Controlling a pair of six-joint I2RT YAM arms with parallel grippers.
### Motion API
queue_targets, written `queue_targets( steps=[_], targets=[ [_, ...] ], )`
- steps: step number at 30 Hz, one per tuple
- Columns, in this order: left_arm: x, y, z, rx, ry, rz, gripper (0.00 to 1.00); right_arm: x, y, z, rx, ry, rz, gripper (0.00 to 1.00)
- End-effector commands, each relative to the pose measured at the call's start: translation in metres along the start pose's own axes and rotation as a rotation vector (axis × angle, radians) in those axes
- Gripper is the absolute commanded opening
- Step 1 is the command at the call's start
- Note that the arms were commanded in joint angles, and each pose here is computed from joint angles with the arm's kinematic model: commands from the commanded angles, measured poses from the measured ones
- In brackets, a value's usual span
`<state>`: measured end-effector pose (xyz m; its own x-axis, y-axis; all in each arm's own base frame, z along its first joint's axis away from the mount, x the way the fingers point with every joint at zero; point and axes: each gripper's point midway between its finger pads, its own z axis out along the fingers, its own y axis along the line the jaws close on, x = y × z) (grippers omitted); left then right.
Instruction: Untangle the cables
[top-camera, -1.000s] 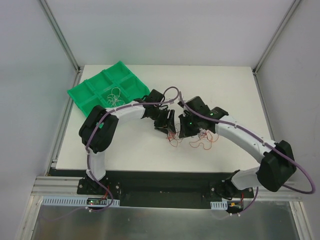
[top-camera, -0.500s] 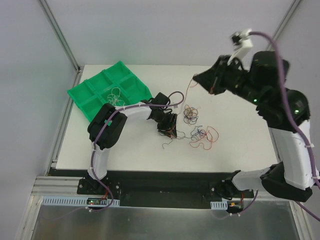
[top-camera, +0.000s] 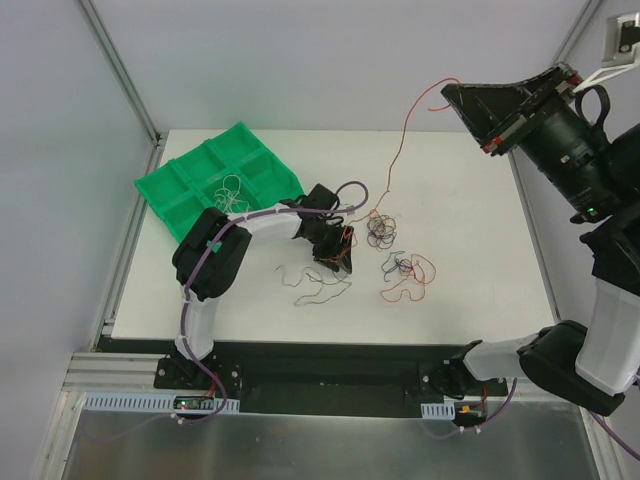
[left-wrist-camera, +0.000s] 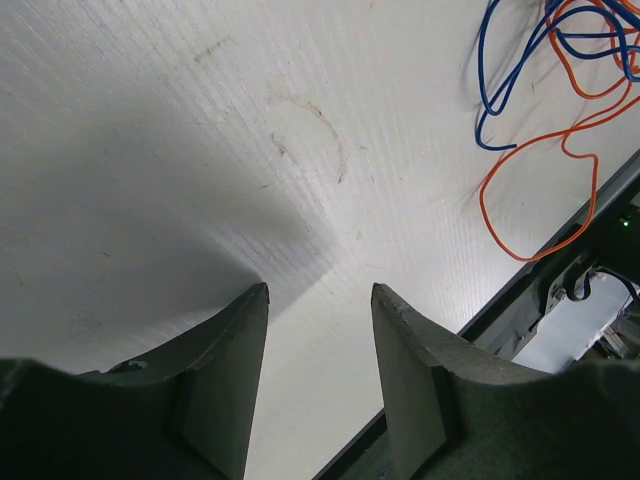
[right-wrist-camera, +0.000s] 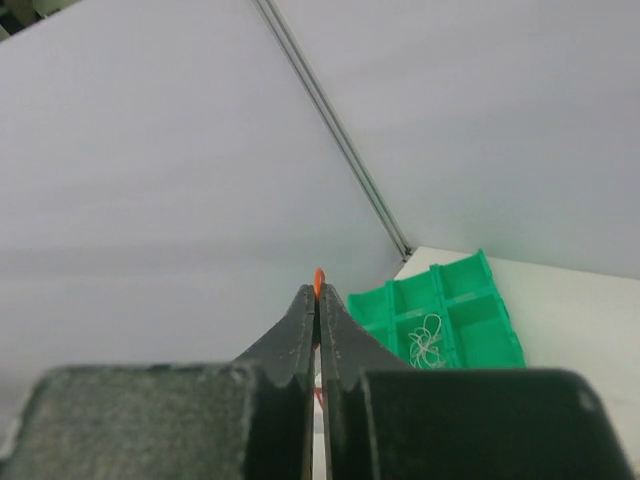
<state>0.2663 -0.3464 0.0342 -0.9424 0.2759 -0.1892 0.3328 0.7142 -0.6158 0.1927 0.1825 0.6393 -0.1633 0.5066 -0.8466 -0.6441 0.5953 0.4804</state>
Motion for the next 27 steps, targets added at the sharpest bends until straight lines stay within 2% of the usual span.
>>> queue_targets(
  steps=[1, 5, 8, 13, 17, 20, 27],
  targets=[
    [-0.004, 0.002, -0.015, -0.021, -0.029, 0.026, 0.46, -0.044, 0.025, -0.015, -0.082, -0.159, 0.033, 0.0],
    [-0.018, -0.001, -0.03, 0.002, -0.068, 0.009, 0.46, -0.025, 0.007, -0.011, -0.015, -0.106, 0.008, 0.01],
    [-0.033, -0.014, -0.057, 0.05, -0.133, 0.017, 0.47, -0.005, -0.004, -0.006, 0.015, -0.047, 0.021, 0.0],
    [-0.051, -0.06, -0.117, 0.142, -0.307, 0.204, 0.54, 0.002, -0.01, -0.006, 0.039, -0.022, 0.013, 0.0],
    [-0.047, -0.095, -0.153, 0.263, -0.48, 0.337, 0.57, 0.003, -0.01, -0.006, 0.041, -0.017, 0.013, 0.0],
    [-0.039, -0.119, -0.165, 0.356, -0.605, 0.444, 0.62, 0.002, -0.01, -0.006, 0.039, -0.022, 0.02, 0.0],
    [-0.023, -0.146, -0.154, 0.476, -0.656, 0.53, 0.67, -0.003, -0.015, 0.005, 0.071, -0.053, 0.051, 0.0]
  ],
)
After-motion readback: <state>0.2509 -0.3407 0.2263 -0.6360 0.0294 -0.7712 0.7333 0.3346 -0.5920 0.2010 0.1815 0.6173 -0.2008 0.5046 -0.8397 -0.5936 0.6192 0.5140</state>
